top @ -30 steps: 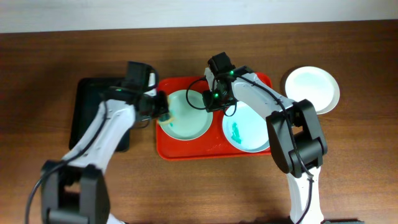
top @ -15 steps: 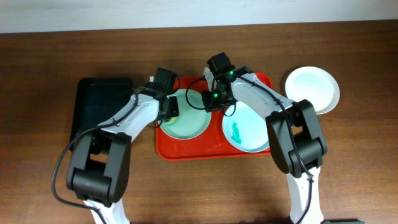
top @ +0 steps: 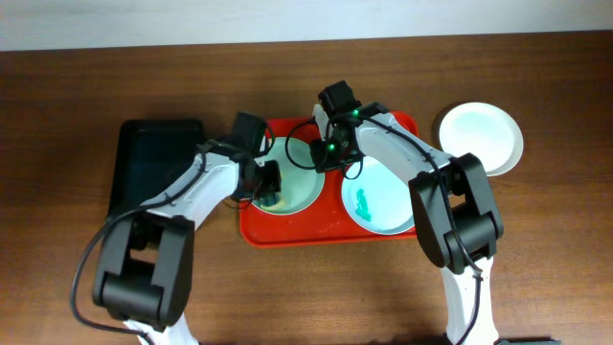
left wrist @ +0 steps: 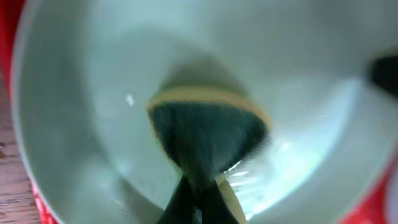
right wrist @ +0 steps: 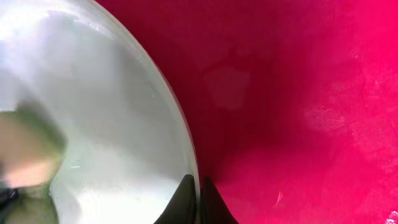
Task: Clean dirty plates on tray and stack at the side
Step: 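Scrub the top plate with the sponge in the left gripper, then lift the top plate with the right gripper and stack it on the cleaned plate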
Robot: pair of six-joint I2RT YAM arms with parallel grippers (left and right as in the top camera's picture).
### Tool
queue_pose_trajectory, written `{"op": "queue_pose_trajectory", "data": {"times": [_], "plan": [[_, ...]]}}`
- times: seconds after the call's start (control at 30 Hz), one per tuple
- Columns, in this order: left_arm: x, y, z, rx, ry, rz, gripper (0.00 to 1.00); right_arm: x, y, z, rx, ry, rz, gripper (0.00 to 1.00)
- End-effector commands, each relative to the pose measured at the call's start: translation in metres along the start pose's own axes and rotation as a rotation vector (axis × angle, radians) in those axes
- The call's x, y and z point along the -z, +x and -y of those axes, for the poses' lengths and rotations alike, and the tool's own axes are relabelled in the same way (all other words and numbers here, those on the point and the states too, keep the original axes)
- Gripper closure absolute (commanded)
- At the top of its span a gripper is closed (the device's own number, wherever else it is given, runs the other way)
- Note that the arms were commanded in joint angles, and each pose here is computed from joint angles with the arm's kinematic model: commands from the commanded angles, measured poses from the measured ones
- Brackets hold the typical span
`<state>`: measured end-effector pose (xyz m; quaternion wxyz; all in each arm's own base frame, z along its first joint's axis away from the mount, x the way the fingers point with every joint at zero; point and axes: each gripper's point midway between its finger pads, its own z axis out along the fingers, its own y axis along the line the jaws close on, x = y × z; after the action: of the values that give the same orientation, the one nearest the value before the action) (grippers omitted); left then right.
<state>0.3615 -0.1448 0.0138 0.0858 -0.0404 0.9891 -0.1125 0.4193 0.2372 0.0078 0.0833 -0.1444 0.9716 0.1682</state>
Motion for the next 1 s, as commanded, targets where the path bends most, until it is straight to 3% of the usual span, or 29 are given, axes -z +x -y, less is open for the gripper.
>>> {"op": "queue_pose_trajectory", "data": {"times": [0.0, 0.1, 0.2, 0.33, 0.4, 0.47, 0.53, 0.57, 0.63, 0.73, 0.87, 0.97], "plan": [[0.003, -0.006, -0.058, -0.01, -0.319, 0.073, 1.0, -0.002, 0.009, 0.01, -0.003, 0.054, -0.021, 0.96], [0.02, -0.019, -0.078, 0.0, -0.439, 0.128, 1.0, -0.002, 0.01, 0.009, 0.005, 0.053, -0.025, 0.96], [0.063, -0.049, -0.086, 0.102, -0.421, 0.226, 1.0, -0.001, 0.013, 0.009, 0.022, 0.051, -0.039, 0.96], [0.115, -0.069, -0.089, 0.237, -0.159, 0.291, 1.0, 0.011, 0.007, -0.004, 0.094, 0.045, -0.007, 0.96], [0.133, -0.066, -0.113, 0.322, -0.116, 0.292, 1.0, 0.03, -0.004, -0.01, 0.124, 0.104, 0.038, 0.96], [0.145, -0.054, -0.162, 0.452, -0.16, 0.271, 1.0, 0.066, -0.021, -0.011, 0.177, 0.301, 0.119, 0.96], [0.148, -0.051, -0.185, 0.512, -0.177, 0.271, 1.0, 0.096, -0.032, -0.013, 0.218, 0.473, 0.186, 0.96], [0.15, -0.05, -0.196, 0.544, -0.177, 0.273, 1.0, 0.125, -0.038, -0.015, 0.251, 0.644, 0.249, 0.96], [0.151, -0.049, -0.205, 0.569, -0.174, 0.273, 1.0, 0.174, -0.043, -0.027, 0.302, 0.91, 0.355, 0.96], [0.151, -0.049, -0.205, 0.568, -0.174, 0.275, 1.0, 0.233, -0.036, -0.076, 0.581, 1.334, 0.405, 0.96], [0.151, -0.049, -0.205, 0.568, -0.174, 0.276, 1.0, 0.276, -0.021, -0.122, 0.725, 1.65, 0.406, 0.96], [0.151, -0.049, -0.205, 0.568, -0.174, 0.276, 1.0, 0.279, -0.014, -0.138, 0.818, 1.705, 0.354, 0.96]]}}
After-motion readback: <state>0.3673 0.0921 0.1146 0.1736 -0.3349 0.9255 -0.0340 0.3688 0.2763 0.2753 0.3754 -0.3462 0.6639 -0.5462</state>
